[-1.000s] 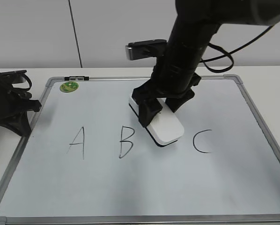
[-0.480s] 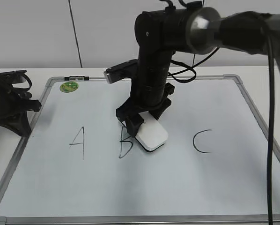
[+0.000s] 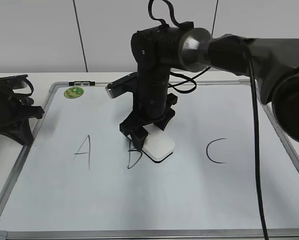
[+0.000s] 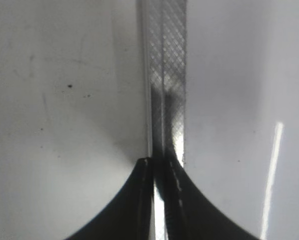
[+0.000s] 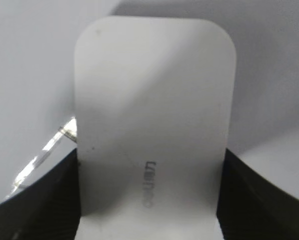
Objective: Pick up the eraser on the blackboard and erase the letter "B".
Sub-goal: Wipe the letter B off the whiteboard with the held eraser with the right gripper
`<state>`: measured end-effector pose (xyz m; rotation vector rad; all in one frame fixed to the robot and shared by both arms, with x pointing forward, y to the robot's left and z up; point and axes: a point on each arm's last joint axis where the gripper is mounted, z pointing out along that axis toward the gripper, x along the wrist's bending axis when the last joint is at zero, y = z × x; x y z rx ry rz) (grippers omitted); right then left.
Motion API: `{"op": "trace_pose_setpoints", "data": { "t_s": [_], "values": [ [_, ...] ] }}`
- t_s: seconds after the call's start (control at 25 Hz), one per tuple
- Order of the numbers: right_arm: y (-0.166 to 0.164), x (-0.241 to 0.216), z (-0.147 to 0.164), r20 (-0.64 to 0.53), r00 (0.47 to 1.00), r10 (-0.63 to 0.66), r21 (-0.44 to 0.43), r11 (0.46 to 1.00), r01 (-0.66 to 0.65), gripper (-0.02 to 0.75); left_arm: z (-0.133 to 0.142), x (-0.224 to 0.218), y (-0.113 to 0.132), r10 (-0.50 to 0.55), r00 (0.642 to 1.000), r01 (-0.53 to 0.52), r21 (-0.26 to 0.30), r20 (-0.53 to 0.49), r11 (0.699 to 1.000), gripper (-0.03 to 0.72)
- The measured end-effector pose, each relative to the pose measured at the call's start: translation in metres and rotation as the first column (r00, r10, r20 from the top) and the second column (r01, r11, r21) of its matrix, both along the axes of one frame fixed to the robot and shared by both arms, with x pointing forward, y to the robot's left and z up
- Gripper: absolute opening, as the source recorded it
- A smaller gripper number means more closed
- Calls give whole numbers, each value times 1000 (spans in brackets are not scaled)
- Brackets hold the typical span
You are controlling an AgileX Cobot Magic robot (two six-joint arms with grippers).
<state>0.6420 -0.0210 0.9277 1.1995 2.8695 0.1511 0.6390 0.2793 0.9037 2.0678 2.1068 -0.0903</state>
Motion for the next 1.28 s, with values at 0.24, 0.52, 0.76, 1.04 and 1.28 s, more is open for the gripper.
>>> {"op": "trace_pose_setpoints", "data": {
  "t_s": [0.24,0.52,0.76,1.04,1.28],
  "values": [
    [0,2,-2,-1,1000,3,-11,1000,-3,531,0,0,0,1,1000,-1,-1,0,1000,28],
    [11,-5,0,16,999,40,-38,999,-39,531,-1,0,0,1,1000,-1,-1,-1,1000,28],
    [30,-20,-2,3,997,81,-22,996,-81,531,-1,1,0,1,1000,-1,-1,0,1000,28],
    [45,-31,-2,-10,994,108,-4,994,-108,530,-1,1,1,4,1000,-4,-3,-2,1000,28],
    [56,-41,-4,-17,991,134,1,991,-134,530,-1,1,1,4,1000,-4,-3,-2,1000,28]
  ]
}}
